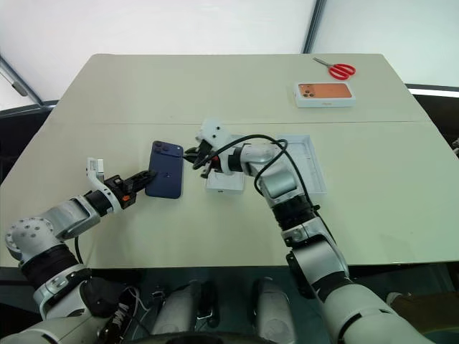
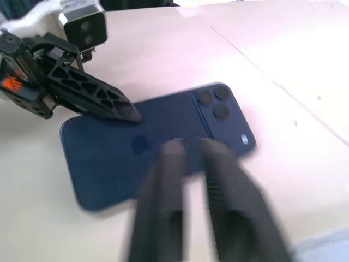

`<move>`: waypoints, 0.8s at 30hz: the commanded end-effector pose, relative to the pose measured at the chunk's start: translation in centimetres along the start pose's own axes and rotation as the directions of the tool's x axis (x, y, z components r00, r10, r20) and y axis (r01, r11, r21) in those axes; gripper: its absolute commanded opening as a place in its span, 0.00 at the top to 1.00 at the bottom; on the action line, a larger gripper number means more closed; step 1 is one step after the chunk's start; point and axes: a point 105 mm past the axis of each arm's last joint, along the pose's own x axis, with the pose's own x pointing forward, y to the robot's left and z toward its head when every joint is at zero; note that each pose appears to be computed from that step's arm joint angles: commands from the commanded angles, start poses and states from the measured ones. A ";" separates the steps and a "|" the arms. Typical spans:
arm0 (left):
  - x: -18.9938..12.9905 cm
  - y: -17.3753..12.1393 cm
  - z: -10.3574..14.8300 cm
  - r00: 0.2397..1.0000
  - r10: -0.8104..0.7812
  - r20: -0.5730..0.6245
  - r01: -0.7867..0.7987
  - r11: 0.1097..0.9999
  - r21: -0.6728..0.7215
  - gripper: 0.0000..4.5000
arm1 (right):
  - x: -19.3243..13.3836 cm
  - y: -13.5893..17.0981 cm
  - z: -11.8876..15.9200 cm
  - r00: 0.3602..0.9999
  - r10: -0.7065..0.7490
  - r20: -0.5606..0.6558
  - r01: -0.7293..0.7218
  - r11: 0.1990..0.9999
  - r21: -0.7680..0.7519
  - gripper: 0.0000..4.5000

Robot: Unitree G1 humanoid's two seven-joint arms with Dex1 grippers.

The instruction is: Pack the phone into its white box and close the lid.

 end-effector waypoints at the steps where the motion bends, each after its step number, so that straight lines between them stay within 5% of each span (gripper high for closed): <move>1: -0.5 -1.6 1.3 0.995 -0.084 0.058 0.084 0.996 0.016 1.00 | -1.4 0.3 0.0 1.000 0.018 -0.015 -0.018 0.999 -0.046 0.46; 4: -0.3 -2.0 1.5 0.993 -0.095 0.065 0.093 0.995 0.027 1.00 | -3.3 1.2 -2.5 0.985 0.087 -0.147 -0.105 0.988 -0.116 0.14; 14: 0.7 -3.5 1.2 0.991 -0.124 0.050 0.120 0.991 0.063 1.00 | -5.9 1.3 -4.5 0.955 0.110 -0.276 -0.164 0.970 -0.180 0.14; 17: 0.9 -3.7 1.1 0.991 -0.129 0.047 0.125 0.990 0.063 1.00 | -5.6 1.3 -4.7 0.955 0.113 -0.275 -0.165 0.971 -0.173 0.33; 20: 1.0 -3.8 1.0 0.991 -0.126 0.044 0.123 0.990 0.073 1.00 | -5.4 1.1 -4.9 0.952 0.094 -0.293 -0.156 0.968 -0.195 0.65; 24: 1.0 -4.1 1.1 0.991 -0.130 0.043 0.126 0.989 0.079 1.00 | -5.3 0.8 -5.3 0.948 0.078 -0.307 -0.146 0.968 -0.206 0.65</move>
